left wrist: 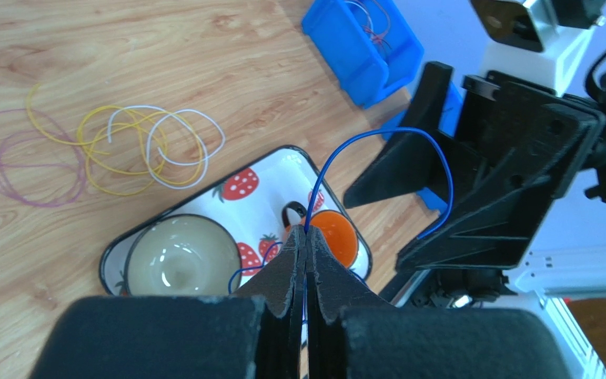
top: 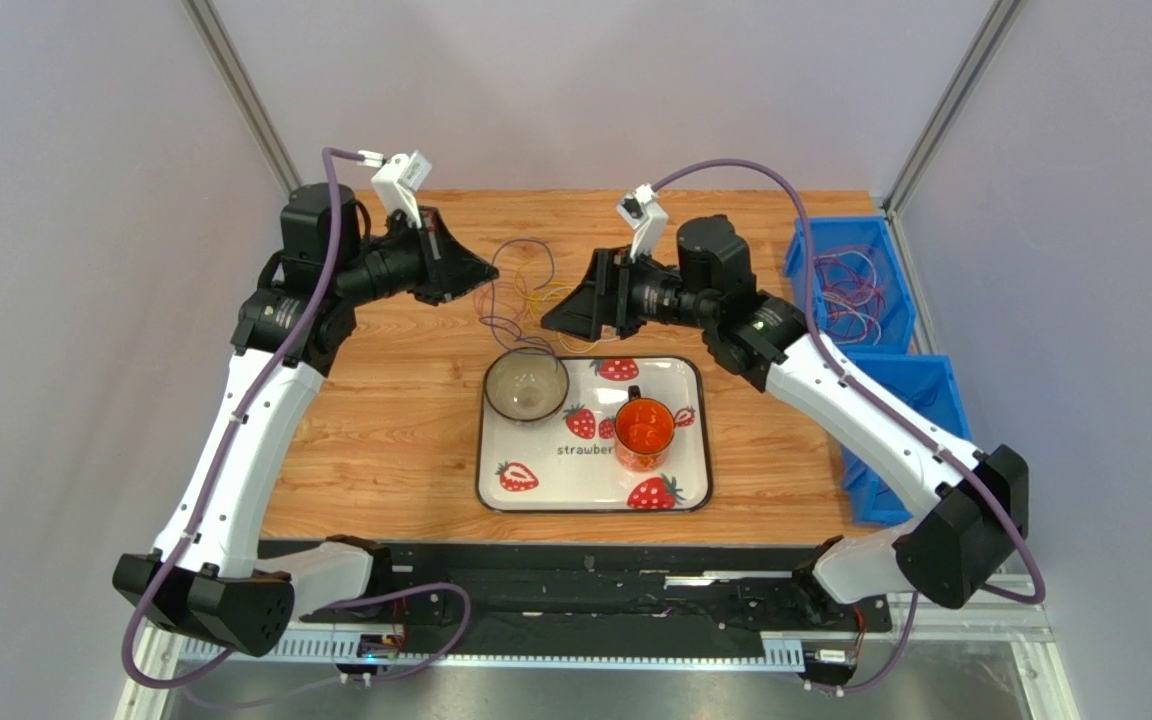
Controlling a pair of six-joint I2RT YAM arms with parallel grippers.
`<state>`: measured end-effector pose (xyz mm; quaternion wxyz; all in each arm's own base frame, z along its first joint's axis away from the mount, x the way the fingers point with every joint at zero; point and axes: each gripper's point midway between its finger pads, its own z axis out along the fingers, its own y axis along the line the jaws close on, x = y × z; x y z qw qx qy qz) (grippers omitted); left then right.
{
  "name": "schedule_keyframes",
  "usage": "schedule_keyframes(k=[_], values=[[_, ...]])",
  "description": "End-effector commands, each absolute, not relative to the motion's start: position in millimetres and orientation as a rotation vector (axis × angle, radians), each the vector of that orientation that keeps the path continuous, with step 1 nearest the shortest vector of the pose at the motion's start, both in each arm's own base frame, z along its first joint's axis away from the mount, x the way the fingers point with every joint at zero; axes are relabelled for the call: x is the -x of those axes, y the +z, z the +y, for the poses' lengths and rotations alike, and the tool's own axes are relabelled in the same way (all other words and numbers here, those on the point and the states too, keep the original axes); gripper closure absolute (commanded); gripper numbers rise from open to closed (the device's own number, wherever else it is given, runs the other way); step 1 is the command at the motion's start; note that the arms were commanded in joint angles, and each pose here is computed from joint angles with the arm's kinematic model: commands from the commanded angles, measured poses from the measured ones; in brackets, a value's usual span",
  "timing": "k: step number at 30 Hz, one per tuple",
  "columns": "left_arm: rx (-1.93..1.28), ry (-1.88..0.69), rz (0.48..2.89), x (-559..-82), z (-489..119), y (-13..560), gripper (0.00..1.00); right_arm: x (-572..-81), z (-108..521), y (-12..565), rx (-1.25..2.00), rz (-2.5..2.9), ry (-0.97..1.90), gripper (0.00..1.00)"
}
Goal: Untangle the cables
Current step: Pick up the cable at the center of the board.
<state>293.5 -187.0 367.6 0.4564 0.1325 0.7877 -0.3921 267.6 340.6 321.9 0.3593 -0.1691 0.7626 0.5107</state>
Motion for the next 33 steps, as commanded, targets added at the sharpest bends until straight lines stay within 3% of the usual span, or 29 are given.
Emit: schedule_keyframes(k=[1,15,20,22,23,30,33], values=[[-0.408,-1.068,1.866,-273,-197,388,1.00,-259,360,340,0.602,1.859,1.325,0.28],[-0.403,-1.183,1.855,-258,-205,395,1.00,-244,389,341,0.745,1.780,1.291,0.30],[-0.400,-1.197,1.861,-257,-206,393,1.00,-246,392,347,0.741,1.750,1.293,0.35],[-0.398,-1.203,1.861,-257,-207,392,1.00,-244,395,347,0.747,1.745,1.298,0.43],[-0.394,-1.206,1.866,-258,-207,390,1.00,-244,395,349,0.747,1.737,1.299,0.54],[-0.381,-1.203,1.874,-261,-207,384,1.00,-236,395,361,0.727,1.678,1.309,1.00],[-0.339,-1.147,1.896,-268,-201,379,1.00,-229,388,373,0.721,1.653,1.310,1.00]])
